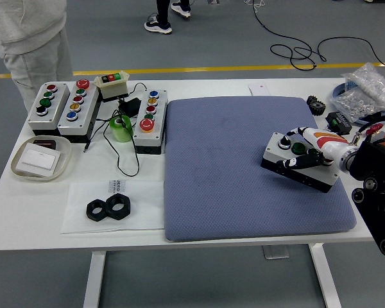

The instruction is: Pick up the button,place it on the desk,press the button,press the button

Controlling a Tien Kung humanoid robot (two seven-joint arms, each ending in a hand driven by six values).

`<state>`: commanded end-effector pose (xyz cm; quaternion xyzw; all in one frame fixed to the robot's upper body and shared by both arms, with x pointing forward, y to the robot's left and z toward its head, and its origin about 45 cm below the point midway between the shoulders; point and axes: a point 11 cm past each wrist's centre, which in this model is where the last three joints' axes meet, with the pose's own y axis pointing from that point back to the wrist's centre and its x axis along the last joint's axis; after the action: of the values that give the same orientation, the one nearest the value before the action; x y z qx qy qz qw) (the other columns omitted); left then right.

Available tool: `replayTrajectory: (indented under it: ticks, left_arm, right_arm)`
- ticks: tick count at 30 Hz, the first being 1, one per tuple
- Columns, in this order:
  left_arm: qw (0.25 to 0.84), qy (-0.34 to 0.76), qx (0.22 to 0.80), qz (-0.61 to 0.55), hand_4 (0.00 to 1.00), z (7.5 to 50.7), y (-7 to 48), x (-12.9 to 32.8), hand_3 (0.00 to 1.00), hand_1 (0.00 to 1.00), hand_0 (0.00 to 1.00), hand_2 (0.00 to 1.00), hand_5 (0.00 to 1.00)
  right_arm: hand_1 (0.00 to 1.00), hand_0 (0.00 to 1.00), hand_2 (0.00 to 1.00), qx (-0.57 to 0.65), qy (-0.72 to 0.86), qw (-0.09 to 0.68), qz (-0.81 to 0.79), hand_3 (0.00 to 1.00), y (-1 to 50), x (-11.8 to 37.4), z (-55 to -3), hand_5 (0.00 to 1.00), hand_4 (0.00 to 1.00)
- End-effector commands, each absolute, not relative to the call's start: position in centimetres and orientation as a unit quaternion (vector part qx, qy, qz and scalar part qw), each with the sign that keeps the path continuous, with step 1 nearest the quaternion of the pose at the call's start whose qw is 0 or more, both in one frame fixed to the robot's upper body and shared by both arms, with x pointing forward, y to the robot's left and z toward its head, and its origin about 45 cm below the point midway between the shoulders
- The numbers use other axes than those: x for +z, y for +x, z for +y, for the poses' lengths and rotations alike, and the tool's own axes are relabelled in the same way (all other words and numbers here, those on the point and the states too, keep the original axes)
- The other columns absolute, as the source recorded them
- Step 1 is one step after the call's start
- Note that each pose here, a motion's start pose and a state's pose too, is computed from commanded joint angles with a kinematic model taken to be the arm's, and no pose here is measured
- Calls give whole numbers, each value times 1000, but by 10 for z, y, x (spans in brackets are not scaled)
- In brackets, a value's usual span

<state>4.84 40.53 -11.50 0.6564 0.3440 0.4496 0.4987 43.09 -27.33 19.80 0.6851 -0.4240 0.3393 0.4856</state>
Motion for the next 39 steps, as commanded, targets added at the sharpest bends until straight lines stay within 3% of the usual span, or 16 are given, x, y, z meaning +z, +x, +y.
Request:
replayTrajectory:
  ticks: [13, 14, 19, 20, 25, 26, 31, 32, 37, 38, 39]
  left_arm:
    - [501, 655, 450, 342, 556, 404, 51, -115, 795, 906, 743, 956, 998]
    - [501, 655, 450, 342, 556, 404, 51, -115, 795, 906, 743, 956, 998]
    - [502, 654, 450, 342, 556, 403, 52, -115, 795, 906, 743, 956, 998]
    - [503, 654, 450, 342, 556, 403, 52, -115, 796, 906, 743, 955, 998]
    - [504, 654, 450, 341, 556, 403, 53, -115, 796, 906, 743, 955, 998]
    - [504, 654, 450, 342, 556, 403, 53, -115, 797, 906, 743, 955, 998]
    - [504, 653, 451, 342, 556, 402, 54, -115, 797, 906, 743, 955, 998]
    - [504, 652, 451, 342, 556, 402, 54, -115, 798, 905, 742, 955, 998]
    - [504, 653, 450, 342, 556, 402, 54, -115, 798, 905, 742, 955, 998]
    - [504, 654, 449, 342, 556, 402, 53, -115, 797, 906, 741, 955, 998]
    - [504, 654, 449, 342, 556, 402, 52, -115, 797, 906, 741, 955, 998]
  right_arm:
    - [886, 909, 942, 335, 683, 492, -423, 905, 430, 191, -276, 537, 927]
    - [861, 880, 915, 335, 683, 493, -422, 902, 430, 190, -276, 410, 887]
    - [861, 880, 915, 332, 681, 498, -422, 902, 429, 183, -278, 410, 887]
    - [718, 683, 749, 332, 680, 500, -422, 858, 428, 181, -278, 158, 822]
    - [718, 683, 749, 334, 678, 502, -420, 858, 428, 178, -277, 158, 822]
    - [538, 410, 582, 335, 678, 503, -420, 810, 428, 177, -277, 34, 761]
    - [538, 410, 582, 333, 677, 506, -418, 810, 427, 174, -277, 34, 761]
    - [332, 194, 410, 333, 676, 507, -417, 686, 427, 174, -277, 2, 649]
    - [332, 194, 410, 336, 675, 508, -417, 686, 427, 173, -275, 2, 649]
    - [182, 165, 243, 336, 676, 508, -414, 379, 426, 173, -275, 2, 499]
    - [182, 165, 243, 336, 677, 508, -414, 379, 426, 172, -275, 2, 499]
